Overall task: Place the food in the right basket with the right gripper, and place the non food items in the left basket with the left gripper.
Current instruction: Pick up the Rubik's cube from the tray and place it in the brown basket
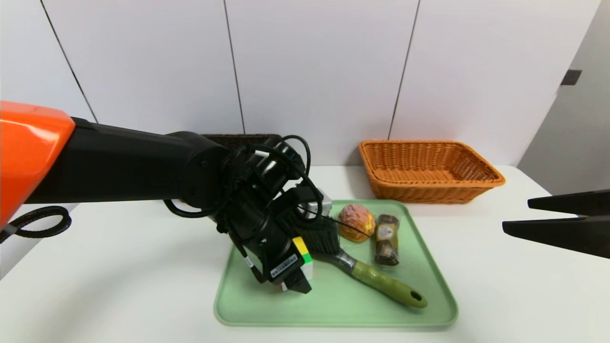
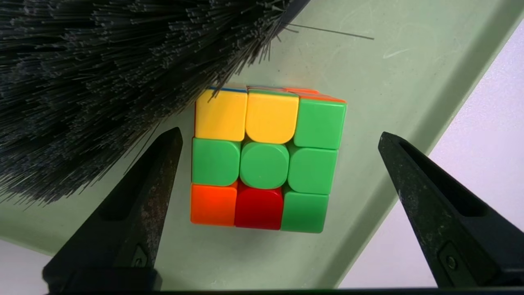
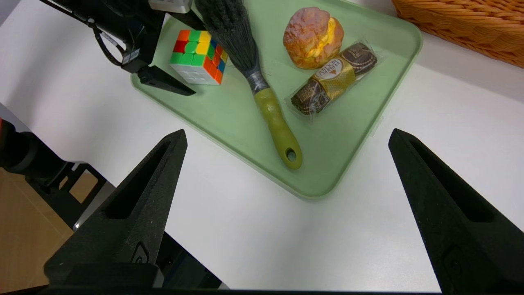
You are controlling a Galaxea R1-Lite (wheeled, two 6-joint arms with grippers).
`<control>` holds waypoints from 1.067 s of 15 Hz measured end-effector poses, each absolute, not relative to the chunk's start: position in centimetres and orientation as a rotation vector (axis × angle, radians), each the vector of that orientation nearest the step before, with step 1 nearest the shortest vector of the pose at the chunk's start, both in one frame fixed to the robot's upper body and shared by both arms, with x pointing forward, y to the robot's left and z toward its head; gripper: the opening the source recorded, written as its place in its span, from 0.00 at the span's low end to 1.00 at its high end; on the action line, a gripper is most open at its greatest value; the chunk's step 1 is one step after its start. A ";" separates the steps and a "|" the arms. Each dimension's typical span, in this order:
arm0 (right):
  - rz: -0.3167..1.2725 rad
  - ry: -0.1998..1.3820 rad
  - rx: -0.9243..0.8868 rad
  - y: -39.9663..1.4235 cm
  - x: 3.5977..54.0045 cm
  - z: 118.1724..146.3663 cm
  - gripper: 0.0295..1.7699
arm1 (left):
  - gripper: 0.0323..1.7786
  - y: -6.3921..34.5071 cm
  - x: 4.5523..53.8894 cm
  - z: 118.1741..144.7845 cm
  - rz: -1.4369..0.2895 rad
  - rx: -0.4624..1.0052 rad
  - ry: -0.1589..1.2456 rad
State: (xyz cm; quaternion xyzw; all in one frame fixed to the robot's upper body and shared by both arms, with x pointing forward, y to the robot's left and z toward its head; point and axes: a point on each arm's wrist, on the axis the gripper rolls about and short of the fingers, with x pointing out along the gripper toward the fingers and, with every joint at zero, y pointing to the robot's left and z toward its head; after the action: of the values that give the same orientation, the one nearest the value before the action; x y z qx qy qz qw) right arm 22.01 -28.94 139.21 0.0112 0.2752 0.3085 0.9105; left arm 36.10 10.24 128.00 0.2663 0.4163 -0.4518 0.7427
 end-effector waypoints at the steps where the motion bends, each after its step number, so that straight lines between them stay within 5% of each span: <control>1: 0.636 0.567 0.024 -29.0 22.0 139.2 0.96 | 0.81 10.2 36.1 127.9 -0.990 0.585 0.914; 5: 0.635 0.568 0.024 -29.0 22.0 139.2 0.96 | 0.53 10.2 36.2 127.7 -0.977 0.596 0.918; 11: 0.637 0.565 0.024 -29.0 22.0 139.2 0.96 | 0.52 10.9 35.5 129.0 -0.945 0.610 0.895; 16: 0.635 0.564 0.024 -29.0 22.0 139.2 0.96 | 0.52 13.5 32.7 133.9 -0.917 0.587 0.776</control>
State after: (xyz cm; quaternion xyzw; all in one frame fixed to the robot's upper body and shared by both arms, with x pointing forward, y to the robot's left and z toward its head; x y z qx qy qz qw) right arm 21.99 -28.97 139.25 0.0116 0.2736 0.3080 0.9111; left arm 32.70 13.47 133.94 0.2720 0.3597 -0.4252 0.7848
